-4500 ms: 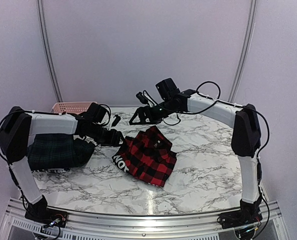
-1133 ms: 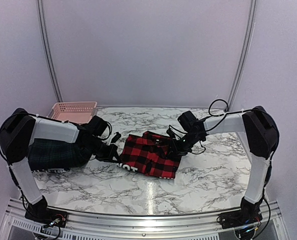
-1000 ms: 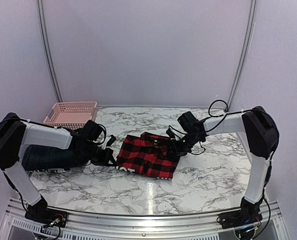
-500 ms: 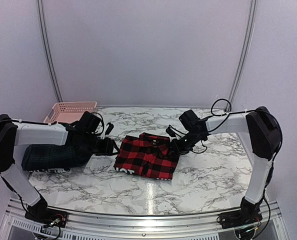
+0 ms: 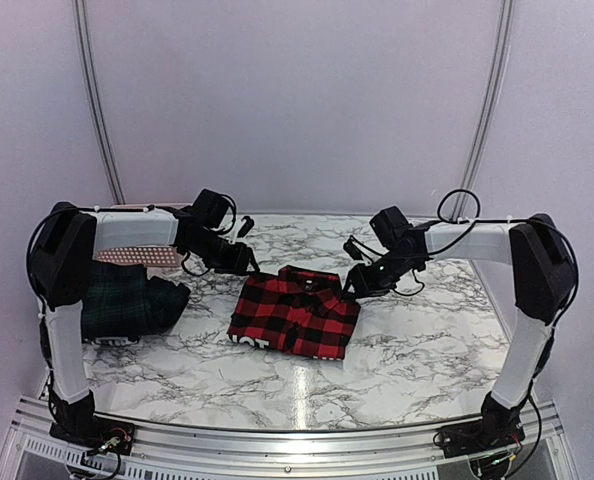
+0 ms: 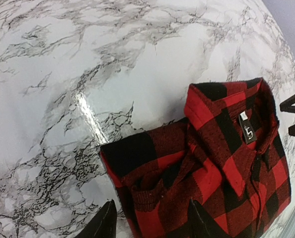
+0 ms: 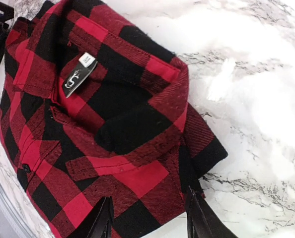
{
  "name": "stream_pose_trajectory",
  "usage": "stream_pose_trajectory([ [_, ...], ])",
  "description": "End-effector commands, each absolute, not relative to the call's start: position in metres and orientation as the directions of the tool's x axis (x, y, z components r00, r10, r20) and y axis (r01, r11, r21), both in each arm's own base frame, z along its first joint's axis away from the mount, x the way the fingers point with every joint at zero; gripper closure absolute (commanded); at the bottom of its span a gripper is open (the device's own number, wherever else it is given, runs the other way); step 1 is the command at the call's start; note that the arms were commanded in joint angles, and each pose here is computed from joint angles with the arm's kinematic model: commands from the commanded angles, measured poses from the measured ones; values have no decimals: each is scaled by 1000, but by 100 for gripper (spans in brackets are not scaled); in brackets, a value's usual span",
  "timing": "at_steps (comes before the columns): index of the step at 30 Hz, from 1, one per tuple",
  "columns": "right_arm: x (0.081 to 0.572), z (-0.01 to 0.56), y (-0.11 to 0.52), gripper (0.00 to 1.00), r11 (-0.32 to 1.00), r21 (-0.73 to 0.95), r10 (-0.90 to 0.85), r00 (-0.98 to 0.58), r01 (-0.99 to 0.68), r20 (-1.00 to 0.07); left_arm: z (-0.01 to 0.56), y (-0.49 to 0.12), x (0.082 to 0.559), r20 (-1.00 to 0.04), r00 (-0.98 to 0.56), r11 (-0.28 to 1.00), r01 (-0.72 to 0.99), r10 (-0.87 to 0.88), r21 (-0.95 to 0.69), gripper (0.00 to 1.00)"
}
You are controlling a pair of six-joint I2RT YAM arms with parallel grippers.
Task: Fold and stack the mixed laundry pile
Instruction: Smooth out the square-folded T-shirt at the center of the board.
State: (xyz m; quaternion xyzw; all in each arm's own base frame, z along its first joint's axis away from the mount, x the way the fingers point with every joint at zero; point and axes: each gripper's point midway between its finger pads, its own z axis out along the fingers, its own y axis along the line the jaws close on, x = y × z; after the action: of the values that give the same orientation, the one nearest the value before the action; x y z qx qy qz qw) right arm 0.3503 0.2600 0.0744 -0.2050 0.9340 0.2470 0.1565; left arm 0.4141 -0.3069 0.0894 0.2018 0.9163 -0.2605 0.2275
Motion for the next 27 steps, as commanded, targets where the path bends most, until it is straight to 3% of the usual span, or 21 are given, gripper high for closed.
stream_pose_trajectory([
  [1,365,61,255,54,828,379,-279,-890,-413,-360,82,-306,411,-488,-788,762,562,375,-322,49],
  [7,361,32,247,54,847,354,-303,-907,-397,-292,66,-308,409,-447,-753,728,629,482,-274,50],
  [11,358,17,242,55,854,335,-322,-910,-399,-261,63,-310,411,-443,-738,713,650,509,-263,59],
  [17,357,7,237,56,859,310,-342,-908,-407,-243,59,-306,415,-440,-715,710,671,544,-214,58],
  [19,357,4,235,56,863,300,-347,-908,-408,-237,55,-302,418,-432,-711,716,673,555,-186,64],
  [24,356,-2,230,57,868,272,-362,-904,-415,-226,62,-296,437,-454,-741,763,620,494,-182,95],
  [27,356,-7,227,58,872,250,-373,-902,-421,-218,78,-299,455,-497,-793,786,539,353,-303,100],
])
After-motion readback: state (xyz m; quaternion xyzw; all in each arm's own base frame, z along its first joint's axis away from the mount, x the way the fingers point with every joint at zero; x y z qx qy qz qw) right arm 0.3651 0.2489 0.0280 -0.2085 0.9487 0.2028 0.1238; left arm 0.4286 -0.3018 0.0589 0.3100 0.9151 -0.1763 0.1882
